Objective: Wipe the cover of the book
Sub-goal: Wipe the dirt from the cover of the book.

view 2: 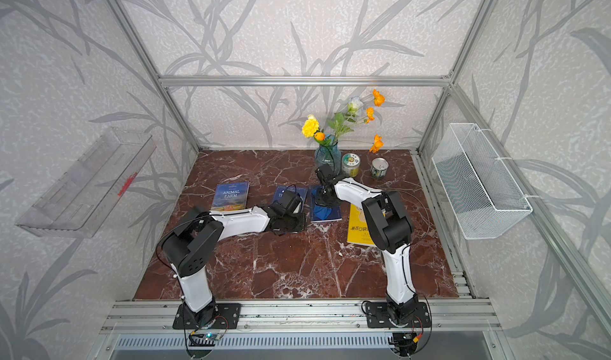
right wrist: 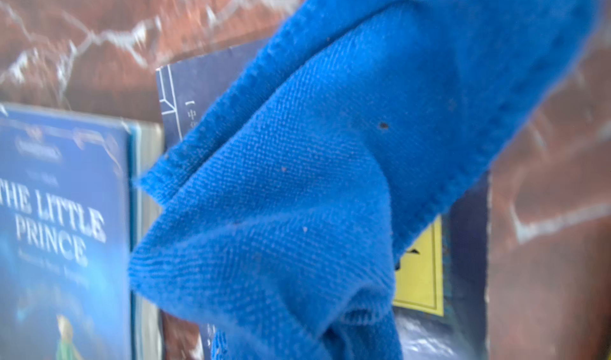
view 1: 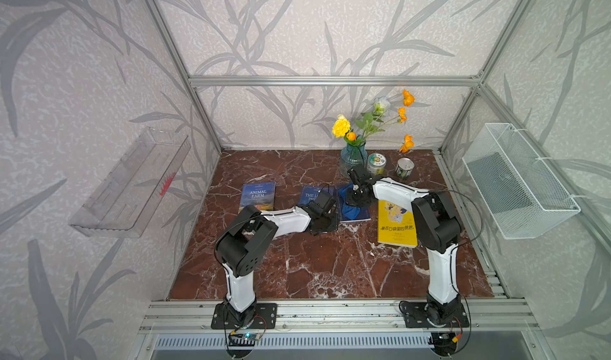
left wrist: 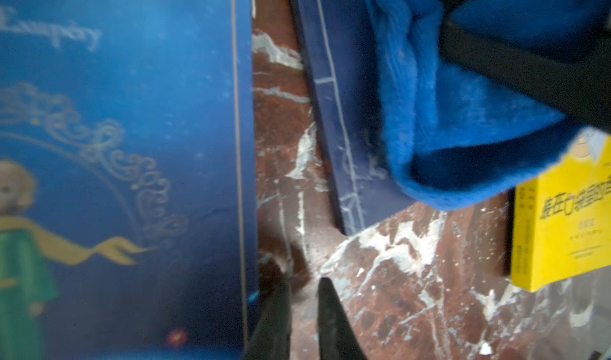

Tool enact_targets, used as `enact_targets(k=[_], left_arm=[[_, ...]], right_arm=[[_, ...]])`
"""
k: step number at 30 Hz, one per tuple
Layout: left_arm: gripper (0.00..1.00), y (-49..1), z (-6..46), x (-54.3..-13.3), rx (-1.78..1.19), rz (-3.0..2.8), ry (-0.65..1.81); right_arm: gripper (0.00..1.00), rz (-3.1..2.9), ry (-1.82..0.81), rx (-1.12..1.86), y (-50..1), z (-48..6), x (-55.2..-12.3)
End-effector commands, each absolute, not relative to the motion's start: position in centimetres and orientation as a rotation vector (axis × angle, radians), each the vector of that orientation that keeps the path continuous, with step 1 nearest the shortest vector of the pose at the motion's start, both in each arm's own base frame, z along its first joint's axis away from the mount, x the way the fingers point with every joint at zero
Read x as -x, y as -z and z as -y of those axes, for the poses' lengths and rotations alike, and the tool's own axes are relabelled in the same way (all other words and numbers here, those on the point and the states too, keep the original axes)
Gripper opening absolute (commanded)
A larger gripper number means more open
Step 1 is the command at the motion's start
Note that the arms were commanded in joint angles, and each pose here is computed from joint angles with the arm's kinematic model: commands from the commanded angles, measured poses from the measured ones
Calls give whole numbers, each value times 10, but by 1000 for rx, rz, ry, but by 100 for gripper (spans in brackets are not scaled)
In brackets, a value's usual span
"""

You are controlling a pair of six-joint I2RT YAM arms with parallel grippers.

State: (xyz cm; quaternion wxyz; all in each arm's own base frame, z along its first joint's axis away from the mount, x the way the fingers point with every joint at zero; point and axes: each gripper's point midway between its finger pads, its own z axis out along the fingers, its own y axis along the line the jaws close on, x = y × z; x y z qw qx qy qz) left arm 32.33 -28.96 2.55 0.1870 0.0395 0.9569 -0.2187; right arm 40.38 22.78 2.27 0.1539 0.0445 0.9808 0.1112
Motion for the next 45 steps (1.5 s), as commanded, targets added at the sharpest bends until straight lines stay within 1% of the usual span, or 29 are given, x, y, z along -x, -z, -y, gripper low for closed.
enact_targets(k=[1, 3, 7, 11, 16, 18, 24, 27, 32, 35, 39, 45], left_arm=[[30, -32, 287, -332, -78, -2648, 621], [33, -29, 293, -332, -92, -2663, 642], [35, -20, 301, -331, -106, -2697, 674], [40, -18, 305, -327, -131, -2705, 674], [41, -6, 305, -327, -145, -2756, 598], [39, 0, 303, -326, -155, -2782, 534], [19, 6, 293, -326, -160, -2798, 389], [15, 12, 290, -326, -155, -2822, 348], [14, 20, 292, -326, -151, -2850, 346], [14, 22, 293, -324, -155, -2860, 351], [14, 22, 292, -324, -155, -2864, 345], [13, 24, 293, -324, -154, -2871, 351]], right_arm=[[4, -3130, -74, -151, 46, -183, -316], [4, -3134, -95, -152, 45, -183, -312], [4, -3136, -259, -181, 35, -200, -307], [5, -3104, -406, -262, 23, -215, -310], [4, -3077, -415, -265, 11, -216, -314], [4, -3065, -393, -267, 7, -212, -313], [5, -3029, -274, -259, -8, -194, -312], [5, -3009, -240, -251, -16, -192, -312], [5, -2978, -194, -200, -28, -196, -309], [4, -2985, -175, -204, -18, -197, -310], [4, -3005, -145, -232, 3, -198, -332], [4, -3035, -205, -308, 30, -209, -369]])
